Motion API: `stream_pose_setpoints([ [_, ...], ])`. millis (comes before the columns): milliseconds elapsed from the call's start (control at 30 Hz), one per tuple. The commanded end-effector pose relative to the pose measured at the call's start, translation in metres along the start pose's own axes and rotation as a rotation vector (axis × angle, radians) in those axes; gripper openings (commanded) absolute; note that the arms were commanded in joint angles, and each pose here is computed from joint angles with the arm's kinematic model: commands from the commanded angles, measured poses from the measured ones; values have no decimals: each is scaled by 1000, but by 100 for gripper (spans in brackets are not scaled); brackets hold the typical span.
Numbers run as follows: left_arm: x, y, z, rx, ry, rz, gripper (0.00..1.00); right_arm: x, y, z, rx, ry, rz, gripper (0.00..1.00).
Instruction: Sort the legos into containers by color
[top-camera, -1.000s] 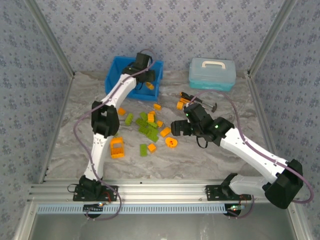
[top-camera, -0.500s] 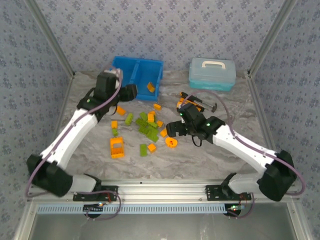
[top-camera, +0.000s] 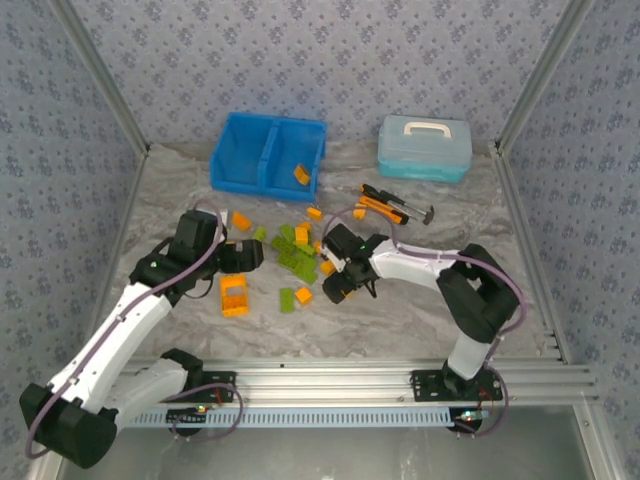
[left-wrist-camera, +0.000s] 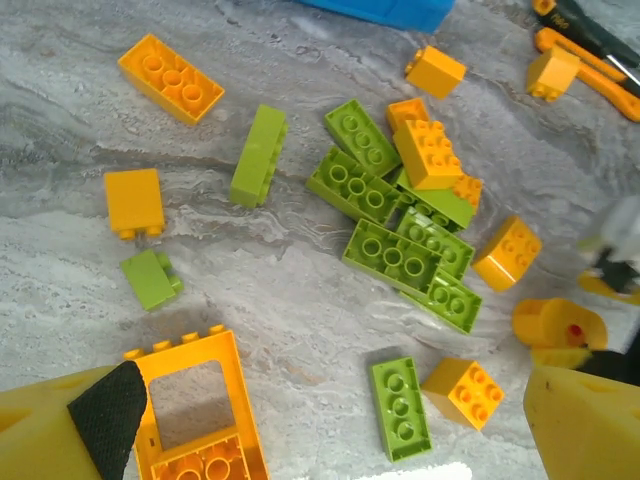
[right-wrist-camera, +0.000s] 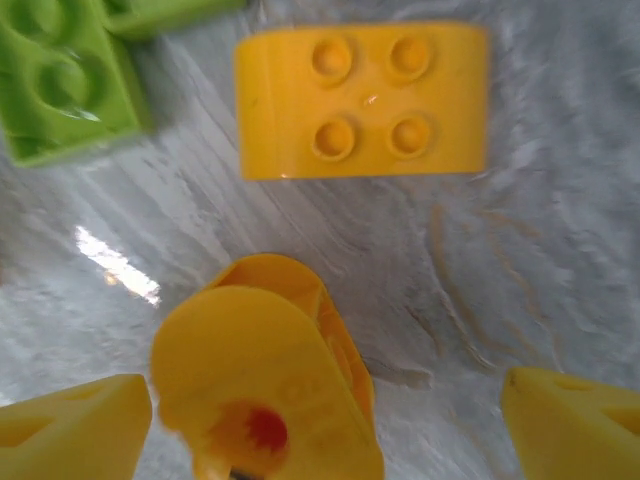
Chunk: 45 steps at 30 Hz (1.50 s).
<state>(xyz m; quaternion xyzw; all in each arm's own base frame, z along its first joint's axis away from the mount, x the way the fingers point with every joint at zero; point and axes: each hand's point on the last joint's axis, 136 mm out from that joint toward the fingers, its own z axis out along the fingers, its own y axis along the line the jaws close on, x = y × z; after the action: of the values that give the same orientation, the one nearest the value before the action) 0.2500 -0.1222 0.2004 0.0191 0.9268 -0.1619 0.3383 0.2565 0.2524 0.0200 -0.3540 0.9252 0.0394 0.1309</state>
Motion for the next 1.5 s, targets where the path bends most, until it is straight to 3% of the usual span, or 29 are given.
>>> stream_pose_setpoints([
  [0,11,-6,-5,34,59,62,99,-16,5,-2,5,-23,-42,67],
  [133,8,-10,-14,52,66,119,99,-20,5,-10,22,-33,-28,48],
  [233,-6,-13,-29,50,31,174,99,-33,9,-35,13,-89,-17,39],
  [367,-22,-11,-38,17,-37,219,99,-80,8,-93,18,-269,8,35],
  [567,-31,0,-49,-4,-132,181,99,-184,-15,-163,99,-588,83,35],
  [700,-27,7,-63,3,-206,140,99,-255,-50,-153,134,-675,190,33],
  [833,-23,9,-76,11,-258,143,99,-309,-82,-110,173,-643,235,31],
  [967,-25,12,-79,-10,-274,150,99,-341,-103,-76,223,-631,237,32],
  [1167,-23,12,-72,-8,-242,151,99,-369,-103,-55,187,-746,227,35],
  [1267,-24,13,-69,-13,-229,150,99,-378,-94,-63,211,-790,176,48],
  [1333,-23,15,-67,-17,-219,146,99,-381,-95,-74,230,-805,169,63],
  [1467,-23,17,-64,-26,-208,148,99,-382,-98,-108,230,-837,183,72],
])
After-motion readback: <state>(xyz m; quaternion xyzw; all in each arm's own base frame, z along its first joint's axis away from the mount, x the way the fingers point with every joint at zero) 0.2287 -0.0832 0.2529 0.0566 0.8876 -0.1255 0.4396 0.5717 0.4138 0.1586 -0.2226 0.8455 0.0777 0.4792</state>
